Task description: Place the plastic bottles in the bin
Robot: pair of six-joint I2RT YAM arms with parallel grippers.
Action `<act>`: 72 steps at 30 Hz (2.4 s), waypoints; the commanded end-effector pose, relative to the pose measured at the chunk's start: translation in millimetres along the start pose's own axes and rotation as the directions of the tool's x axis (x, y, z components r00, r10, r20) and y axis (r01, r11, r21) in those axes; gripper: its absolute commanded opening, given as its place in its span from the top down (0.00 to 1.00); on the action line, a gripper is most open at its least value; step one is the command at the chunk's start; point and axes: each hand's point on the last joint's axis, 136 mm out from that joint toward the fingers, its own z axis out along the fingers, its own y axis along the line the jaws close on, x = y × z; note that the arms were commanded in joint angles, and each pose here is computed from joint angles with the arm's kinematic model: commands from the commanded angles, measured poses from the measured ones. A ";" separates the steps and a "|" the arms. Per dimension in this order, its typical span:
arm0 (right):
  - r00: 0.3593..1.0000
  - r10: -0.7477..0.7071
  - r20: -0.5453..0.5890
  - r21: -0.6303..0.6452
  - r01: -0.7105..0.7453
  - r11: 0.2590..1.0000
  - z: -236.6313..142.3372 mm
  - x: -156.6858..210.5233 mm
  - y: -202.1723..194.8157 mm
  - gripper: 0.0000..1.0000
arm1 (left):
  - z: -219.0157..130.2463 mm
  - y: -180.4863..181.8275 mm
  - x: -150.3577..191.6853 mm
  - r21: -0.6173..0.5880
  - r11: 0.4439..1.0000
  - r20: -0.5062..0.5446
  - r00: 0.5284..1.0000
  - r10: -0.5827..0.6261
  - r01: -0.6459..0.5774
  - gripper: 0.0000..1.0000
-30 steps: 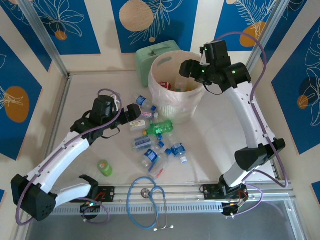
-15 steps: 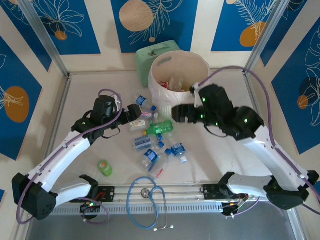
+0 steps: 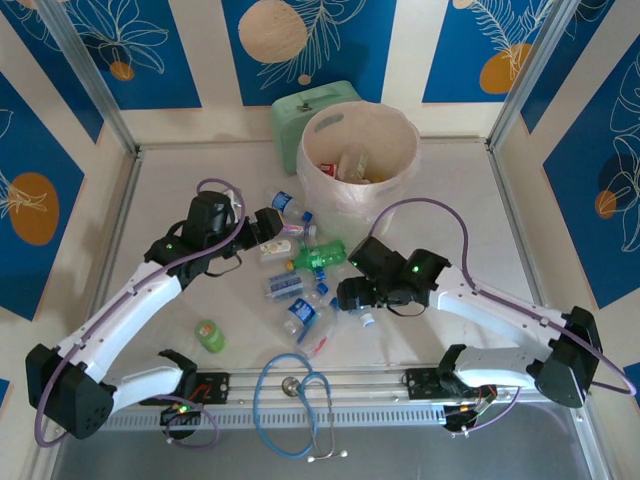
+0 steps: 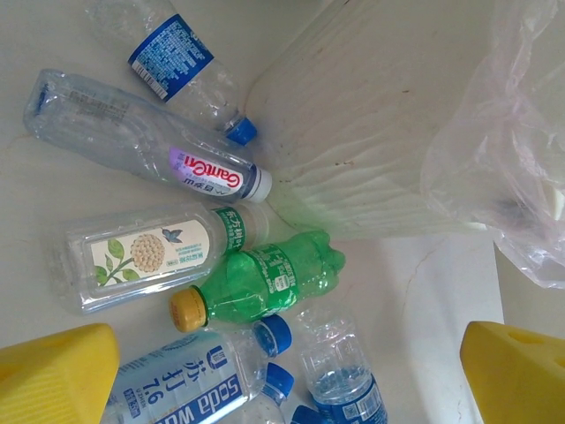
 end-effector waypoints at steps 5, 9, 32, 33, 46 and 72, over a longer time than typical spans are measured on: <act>0.996 0.084 -0.039 -0.029 -0.086 0.996 24.2 -6.6 -3.8 0.08 | 5.5 1.9 3.6 0.017 1.000 -0.018 1.000 -0.022 0.023 0.02; 0.993 0.094 -0.069 0.004 -0.094 0.996 38.0 -5.3 -7.8 0.09 | 8.5 1.8 6.5 0.023 0.999 -0.031 0.999 -0.030 0.031 0.04; 0.983 0.132 -0.130 0.085 -0.122 0.989 77.3 -6.3 -16.7 0.14 | 11.6 6.2 13.2 0.023 0.999 -0.050 0.998 -0.027 0.028 0.08; 0.981 0.137 -0.135 0.089 -0.126 0.988 79.0 -5.0 -18.2 0.14 | 11.4 6.1 13.1 0.022 0.999 -0.050 0.998 -0.025 0.026 0.07; 0.974 0.138 -0.180 0.114 -0.118 0.986 94.6 -0.6 -19.6 0.18 | 13.5 7.6 14.9 0.022 0.999 -0.054 0.998 -0.031 0.032 0.08; 0.999 -0.005 -0.043 0.061 0.007 0.998 -1.7 2.4 9.5 0.42 | 14.1 8.0 14.0 0.018 0.999 -0.052 0.998 -0.029 0.030 0.08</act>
